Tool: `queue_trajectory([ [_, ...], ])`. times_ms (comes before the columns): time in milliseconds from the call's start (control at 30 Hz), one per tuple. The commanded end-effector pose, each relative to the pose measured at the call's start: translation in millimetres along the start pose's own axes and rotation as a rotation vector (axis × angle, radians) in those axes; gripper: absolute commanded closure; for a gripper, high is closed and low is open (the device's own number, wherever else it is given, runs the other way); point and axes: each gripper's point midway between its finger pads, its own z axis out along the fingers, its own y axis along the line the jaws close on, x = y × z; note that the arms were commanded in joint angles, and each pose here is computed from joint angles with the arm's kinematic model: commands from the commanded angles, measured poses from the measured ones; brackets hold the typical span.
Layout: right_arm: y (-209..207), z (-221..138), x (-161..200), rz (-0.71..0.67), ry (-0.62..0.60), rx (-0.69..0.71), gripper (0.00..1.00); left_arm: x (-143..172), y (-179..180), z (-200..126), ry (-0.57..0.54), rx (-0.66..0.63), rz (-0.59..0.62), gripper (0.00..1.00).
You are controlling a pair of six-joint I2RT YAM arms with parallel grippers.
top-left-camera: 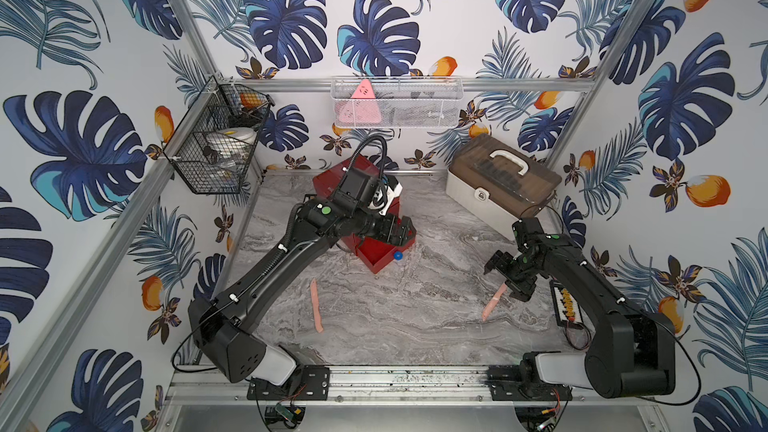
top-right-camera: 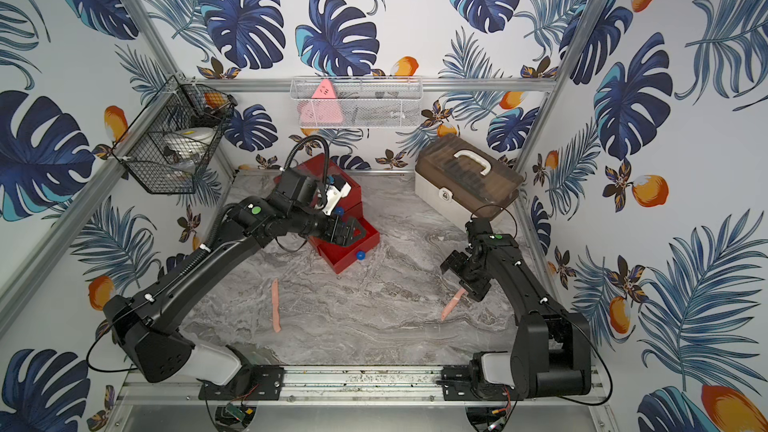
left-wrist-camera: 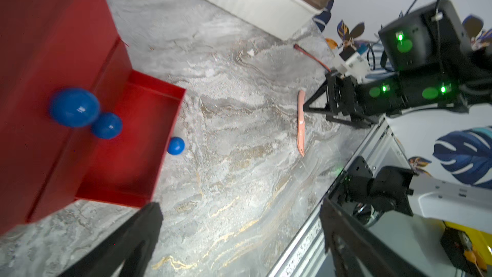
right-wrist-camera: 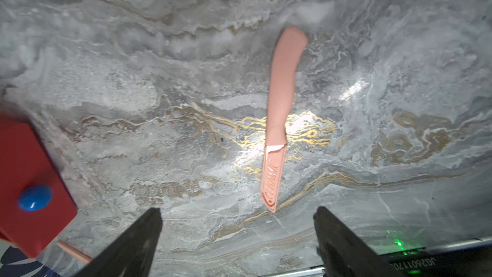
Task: Place the fruit knives into the drawer by color
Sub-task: Pick up the fruit knife from the center of the board.
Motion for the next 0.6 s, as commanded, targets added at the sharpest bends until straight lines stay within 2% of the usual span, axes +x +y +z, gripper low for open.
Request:
queue_trajectory([
  [0,-1.0,8.7,-4.9,-0.025,-0.004,-0.002,0.18,18.0,-10.8,11.3,0.02,-0.003,0.019,0.01],
  [167,0.6,18.4,-10.7,-0.021,-0.002,0.008,0.3,57.5,-32.1,32.6,0.085,0.031,0.035,0.01],
  [300,-2.9,27.1,-13.1,-0.02,0.005,0.037,0.36,75.9,-35.5,36.7,0.102,0.042,0.026,0.01],
  [567,-13.4,43.3,-11.5,-0.01,0.026,0.085,0.39,90.5,-29.4,34.7,0.127,0.023,0.04,0.01],
])
